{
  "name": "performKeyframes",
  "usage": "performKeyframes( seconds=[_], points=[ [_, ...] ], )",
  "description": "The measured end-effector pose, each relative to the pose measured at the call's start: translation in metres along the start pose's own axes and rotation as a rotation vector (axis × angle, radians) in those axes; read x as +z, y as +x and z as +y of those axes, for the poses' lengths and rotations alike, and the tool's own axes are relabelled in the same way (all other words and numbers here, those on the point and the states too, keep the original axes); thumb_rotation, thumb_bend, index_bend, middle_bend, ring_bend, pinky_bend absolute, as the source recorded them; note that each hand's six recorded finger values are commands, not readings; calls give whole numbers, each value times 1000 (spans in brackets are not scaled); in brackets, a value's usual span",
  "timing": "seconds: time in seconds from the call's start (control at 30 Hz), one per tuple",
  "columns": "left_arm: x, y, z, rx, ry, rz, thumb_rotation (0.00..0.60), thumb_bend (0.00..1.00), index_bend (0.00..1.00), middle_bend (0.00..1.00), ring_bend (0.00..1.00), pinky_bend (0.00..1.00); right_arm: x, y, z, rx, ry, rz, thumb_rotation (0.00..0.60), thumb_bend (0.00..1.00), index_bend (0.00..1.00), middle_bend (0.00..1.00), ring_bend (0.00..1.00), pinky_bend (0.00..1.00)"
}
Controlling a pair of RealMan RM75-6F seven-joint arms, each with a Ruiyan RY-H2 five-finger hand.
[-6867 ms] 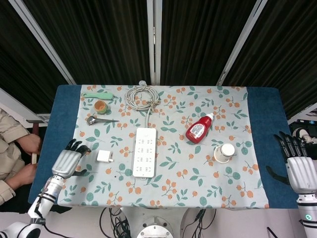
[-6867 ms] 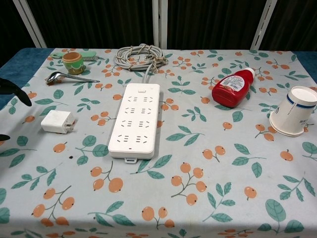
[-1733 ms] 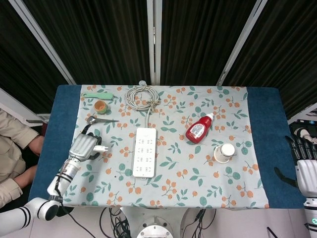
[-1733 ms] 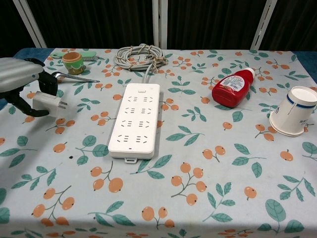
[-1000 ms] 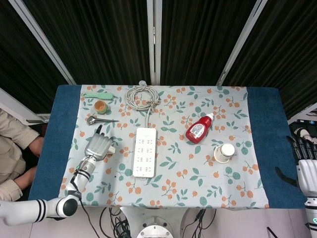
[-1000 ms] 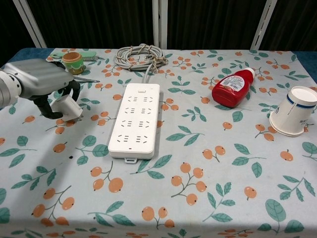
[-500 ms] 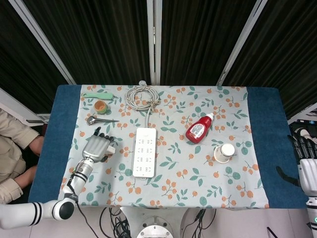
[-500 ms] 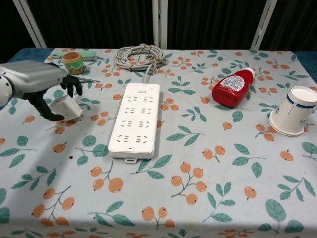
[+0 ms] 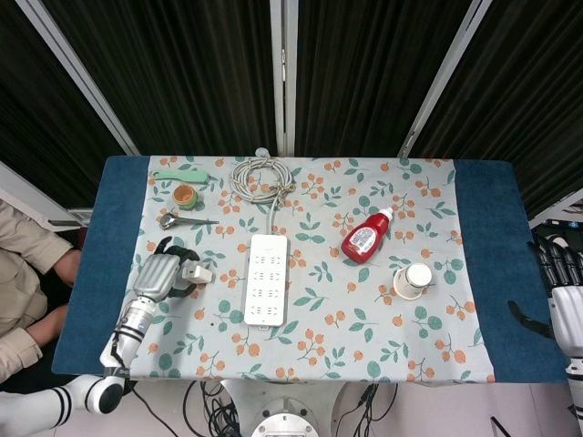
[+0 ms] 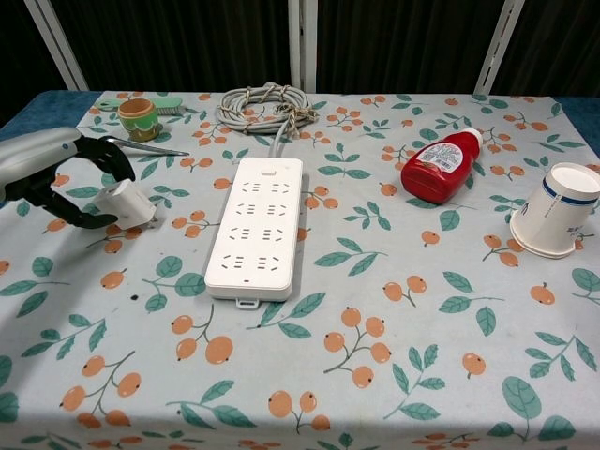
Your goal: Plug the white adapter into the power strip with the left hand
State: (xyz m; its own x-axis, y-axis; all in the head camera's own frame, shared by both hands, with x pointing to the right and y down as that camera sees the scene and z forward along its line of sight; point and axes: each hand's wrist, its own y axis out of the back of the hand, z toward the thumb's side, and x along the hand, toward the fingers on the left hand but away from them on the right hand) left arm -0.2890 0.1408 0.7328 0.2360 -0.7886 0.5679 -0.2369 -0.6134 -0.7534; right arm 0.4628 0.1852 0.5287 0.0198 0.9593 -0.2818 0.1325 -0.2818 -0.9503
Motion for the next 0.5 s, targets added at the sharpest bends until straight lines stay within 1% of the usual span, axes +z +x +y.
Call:
performKeyframes(
  seconds=[0.17, 0.5],
  points=[
    [-2, 1, -8, 3, 10, -1, 600, 230, 367, 359, 205, 60, -1, 1, -4, 10, -5, -8, 600, 160, 0, 0, 0, 0],
    [2, 5, -9, 0, 6, -19, 600, 274, 402, 388, 207, 61, -3, 3, -6, 12, -10, -17, 600, 160, 0, 0, 0, 0]
  ],
)
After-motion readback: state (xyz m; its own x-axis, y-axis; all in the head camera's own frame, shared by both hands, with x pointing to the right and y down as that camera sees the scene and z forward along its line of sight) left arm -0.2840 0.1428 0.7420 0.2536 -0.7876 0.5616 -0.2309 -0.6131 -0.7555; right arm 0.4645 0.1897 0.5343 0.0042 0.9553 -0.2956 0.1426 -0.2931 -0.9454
